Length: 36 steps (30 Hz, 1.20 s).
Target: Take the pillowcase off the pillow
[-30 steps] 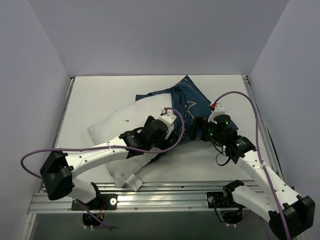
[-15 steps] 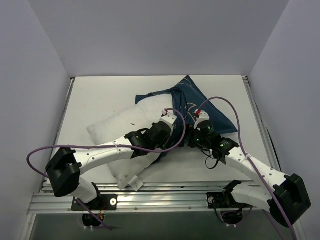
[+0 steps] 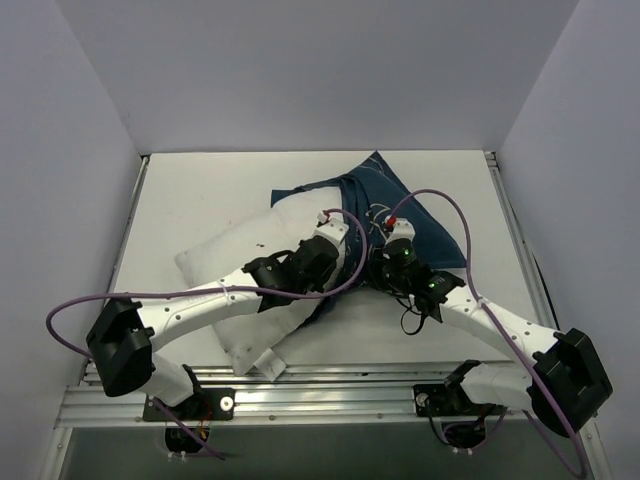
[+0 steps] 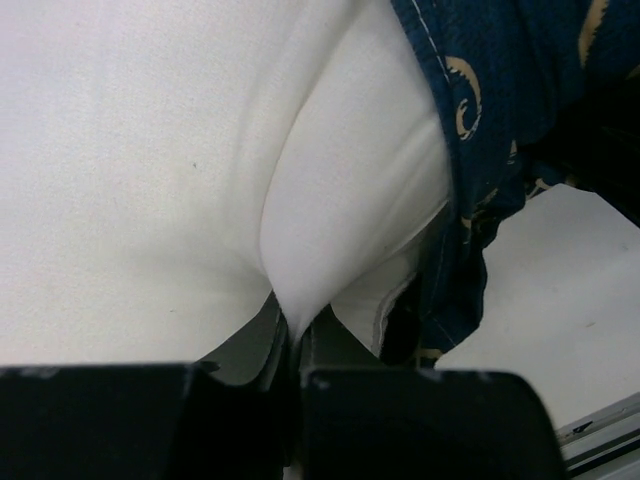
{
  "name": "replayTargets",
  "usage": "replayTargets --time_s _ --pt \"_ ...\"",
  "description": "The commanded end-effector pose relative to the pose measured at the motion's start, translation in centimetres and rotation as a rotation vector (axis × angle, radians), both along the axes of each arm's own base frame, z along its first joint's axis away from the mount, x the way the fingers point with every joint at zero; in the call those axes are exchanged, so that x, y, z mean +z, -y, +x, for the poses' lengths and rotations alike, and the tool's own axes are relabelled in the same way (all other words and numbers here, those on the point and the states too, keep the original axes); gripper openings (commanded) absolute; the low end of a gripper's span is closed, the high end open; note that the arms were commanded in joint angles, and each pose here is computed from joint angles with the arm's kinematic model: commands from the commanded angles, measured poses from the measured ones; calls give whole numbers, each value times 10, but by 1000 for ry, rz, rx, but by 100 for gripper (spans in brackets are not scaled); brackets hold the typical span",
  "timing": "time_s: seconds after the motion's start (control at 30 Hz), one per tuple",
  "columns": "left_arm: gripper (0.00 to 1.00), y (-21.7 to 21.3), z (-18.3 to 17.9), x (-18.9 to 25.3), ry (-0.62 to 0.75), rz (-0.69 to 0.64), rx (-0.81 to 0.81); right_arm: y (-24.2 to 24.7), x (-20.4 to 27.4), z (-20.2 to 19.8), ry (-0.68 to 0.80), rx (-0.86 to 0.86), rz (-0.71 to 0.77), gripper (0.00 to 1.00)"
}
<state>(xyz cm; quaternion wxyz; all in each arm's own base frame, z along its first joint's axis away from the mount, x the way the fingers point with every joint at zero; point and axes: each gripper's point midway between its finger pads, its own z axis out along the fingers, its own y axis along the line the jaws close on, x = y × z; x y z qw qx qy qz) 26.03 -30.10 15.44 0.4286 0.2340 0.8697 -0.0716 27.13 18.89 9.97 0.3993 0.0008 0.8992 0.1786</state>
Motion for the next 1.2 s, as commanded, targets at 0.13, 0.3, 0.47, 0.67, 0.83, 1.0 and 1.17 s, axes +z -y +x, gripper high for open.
replayTargets --time_s 0.13,0.3,0.47,0.67,0.83,1.0,1.17 --pt "2 -80 32 66 71 -7 212 82 44 43 73 -302 -176 0" --pt "2 -140 40 98 114 -17 325 165 97 77 139 -559 -79 0" --pt "2 -202 44 115 121 0 476 224 145 100 204 -704 39 0" --pt "2 -248 42 141 154 -16 602 272 204 120 296 -787 164 0" --pt "2 -275 40 155 174 -16 689 274 241 141 349 -744 207 0" --pt "2 -286 39 168 193 -45 739 274 284 150 417 -690 176 0" --pt "2 -289 48 179 200 -98 765 268 321 151 486 -640 179 0"
